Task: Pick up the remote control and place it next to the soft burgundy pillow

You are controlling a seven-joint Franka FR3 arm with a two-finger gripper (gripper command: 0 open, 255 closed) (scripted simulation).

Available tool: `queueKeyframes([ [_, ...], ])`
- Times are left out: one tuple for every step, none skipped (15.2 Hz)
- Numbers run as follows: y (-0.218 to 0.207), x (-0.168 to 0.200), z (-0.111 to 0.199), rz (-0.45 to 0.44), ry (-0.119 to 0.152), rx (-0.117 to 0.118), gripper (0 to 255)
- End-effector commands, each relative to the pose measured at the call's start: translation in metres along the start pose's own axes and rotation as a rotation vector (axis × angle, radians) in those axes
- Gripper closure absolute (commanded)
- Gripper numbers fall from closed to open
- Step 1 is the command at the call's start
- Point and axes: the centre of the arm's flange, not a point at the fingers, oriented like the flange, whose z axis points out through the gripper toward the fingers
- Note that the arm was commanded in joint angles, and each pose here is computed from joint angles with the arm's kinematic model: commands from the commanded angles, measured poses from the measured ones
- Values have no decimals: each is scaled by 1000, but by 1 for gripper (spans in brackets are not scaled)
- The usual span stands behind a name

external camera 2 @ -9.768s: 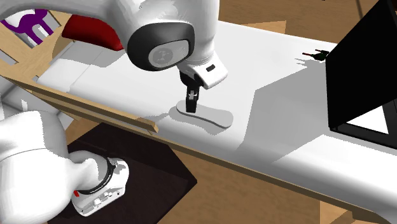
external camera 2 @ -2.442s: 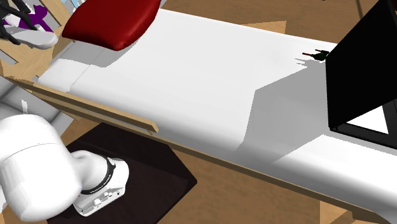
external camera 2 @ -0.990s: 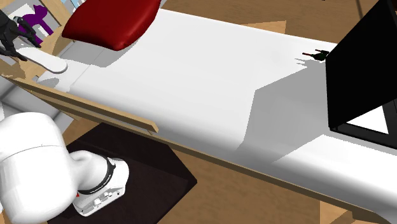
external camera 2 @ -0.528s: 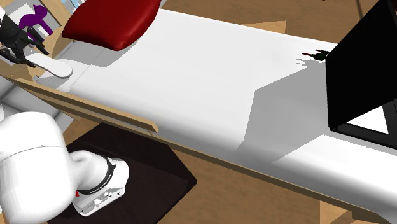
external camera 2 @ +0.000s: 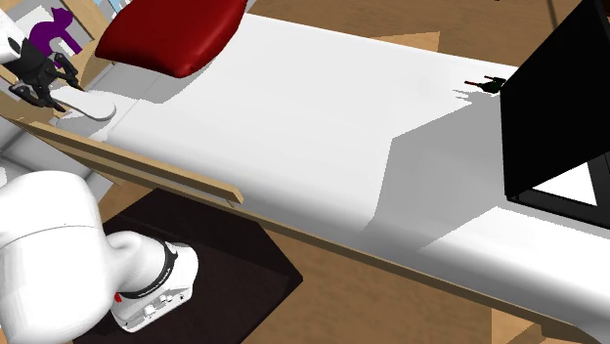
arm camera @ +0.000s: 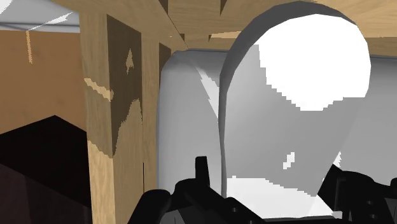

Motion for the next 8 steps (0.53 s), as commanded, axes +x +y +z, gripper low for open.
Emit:
queueKeyframes([
  [1,2,10,0,15,-2,255],
  [1,2,10,0,15,-2,255],
  [1,2,10,0,15,-2,255],
  [1,2,10,0,15,-2,255],
  [1,2,10,0,15,-2,255],
  [1,2,10,0,15,-2,255],
  [1,2,10,0,15,-2,255],
  [1,3,8,0,15,-1,0],
])
